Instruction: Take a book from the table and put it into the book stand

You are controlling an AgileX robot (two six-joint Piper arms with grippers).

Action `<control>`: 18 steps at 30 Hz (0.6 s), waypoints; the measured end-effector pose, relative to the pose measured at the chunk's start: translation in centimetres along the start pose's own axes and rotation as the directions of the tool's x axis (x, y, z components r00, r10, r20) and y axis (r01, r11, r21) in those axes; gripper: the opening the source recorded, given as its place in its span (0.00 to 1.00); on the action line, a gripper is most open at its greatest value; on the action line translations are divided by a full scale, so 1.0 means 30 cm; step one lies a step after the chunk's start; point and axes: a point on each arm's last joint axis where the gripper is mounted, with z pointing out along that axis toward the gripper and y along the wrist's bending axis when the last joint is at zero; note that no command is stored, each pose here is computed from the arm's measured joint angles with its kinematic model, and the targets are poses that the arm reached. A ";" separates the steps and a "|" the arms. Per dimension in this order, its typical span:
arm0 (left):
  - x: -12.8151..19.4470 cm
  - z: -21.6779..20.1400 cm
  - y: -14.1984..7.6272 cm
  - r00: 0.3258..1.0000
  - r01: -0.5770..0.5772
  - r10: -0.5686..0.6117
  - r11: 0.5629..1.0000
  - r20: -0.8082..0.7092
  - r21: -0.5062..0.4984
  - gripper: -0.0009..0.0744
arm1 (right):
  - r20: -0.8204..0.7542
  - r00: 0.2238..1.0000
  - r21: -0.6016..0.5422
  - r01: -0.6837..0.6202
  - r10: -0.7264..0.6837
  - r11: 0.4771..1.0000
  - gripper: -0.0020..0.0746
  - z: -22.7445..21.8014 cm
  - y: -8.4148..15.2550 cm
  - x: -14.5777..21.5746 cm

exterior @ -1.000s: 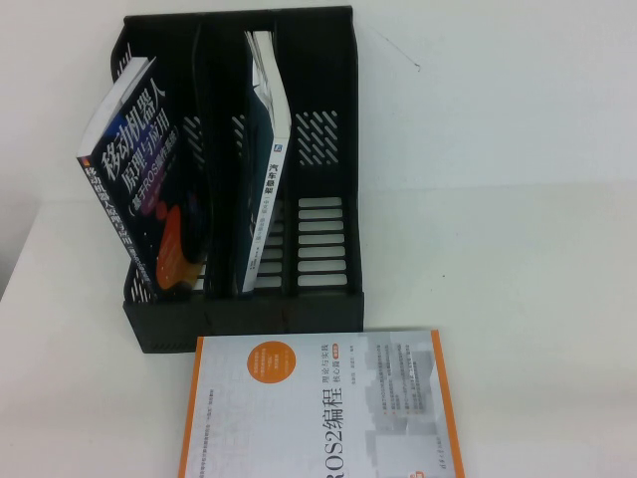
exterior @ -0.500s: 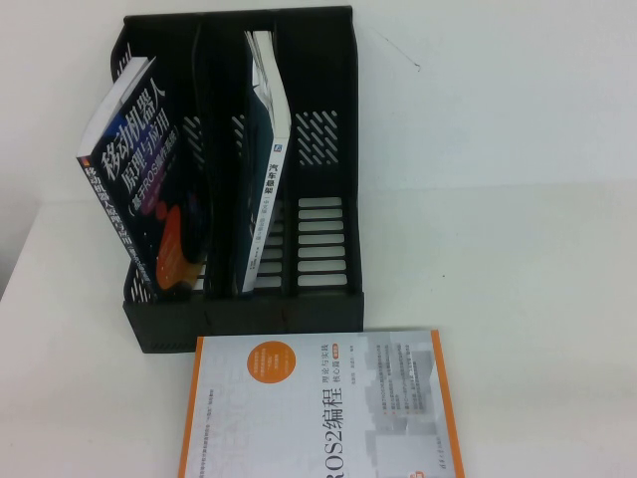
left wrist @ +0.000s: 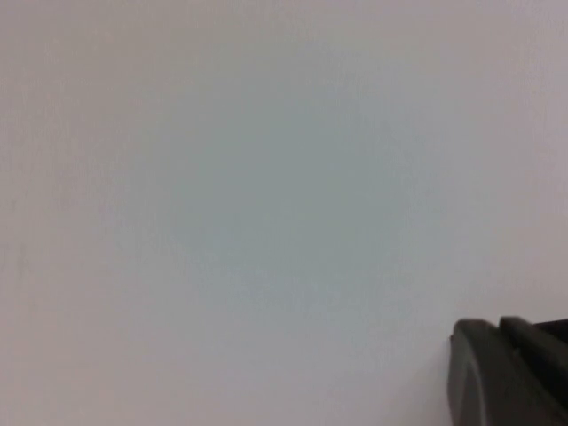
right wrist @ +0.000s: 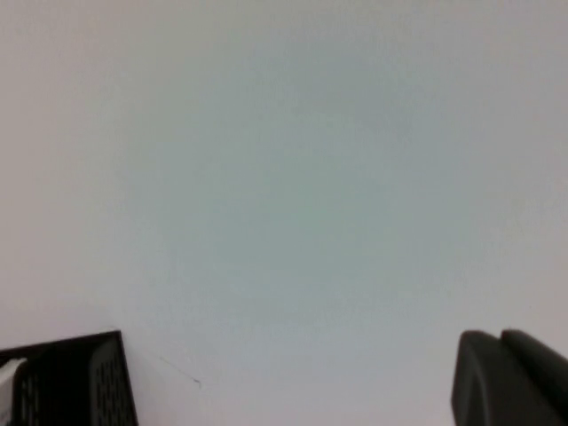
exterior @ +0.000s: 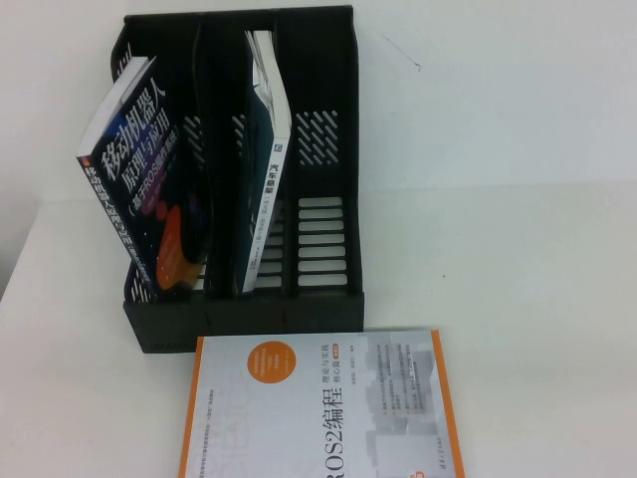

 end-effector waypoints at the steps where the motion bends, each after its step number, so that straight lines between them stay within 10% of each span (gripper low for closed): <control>1: 0.004 0.007 0.000 1.000 0.024 -0.024 1.000 -0.012 0.000 0.01 | -0.014 1.000 -0.002 0.022 -0.022 1.000 0.03 0.002 0.009 -0.032; 9: 0.003 0.113 -0.025 0.921 0.202 -0.176 0.978 -0.349 0.040 0.01 | -0.403 0.908 -0.014 0.123 -0.118 0.992 0.03 0.085 0.044 -0.123; 18: 0.097 0.300 -0.081 0.557 0.384 -0.250 0.923 -0.792 -0.021 0.01 | -0.614 0.789 0.017 -0.007 0.016 1.000 0.03 0.176 0.055 -0.068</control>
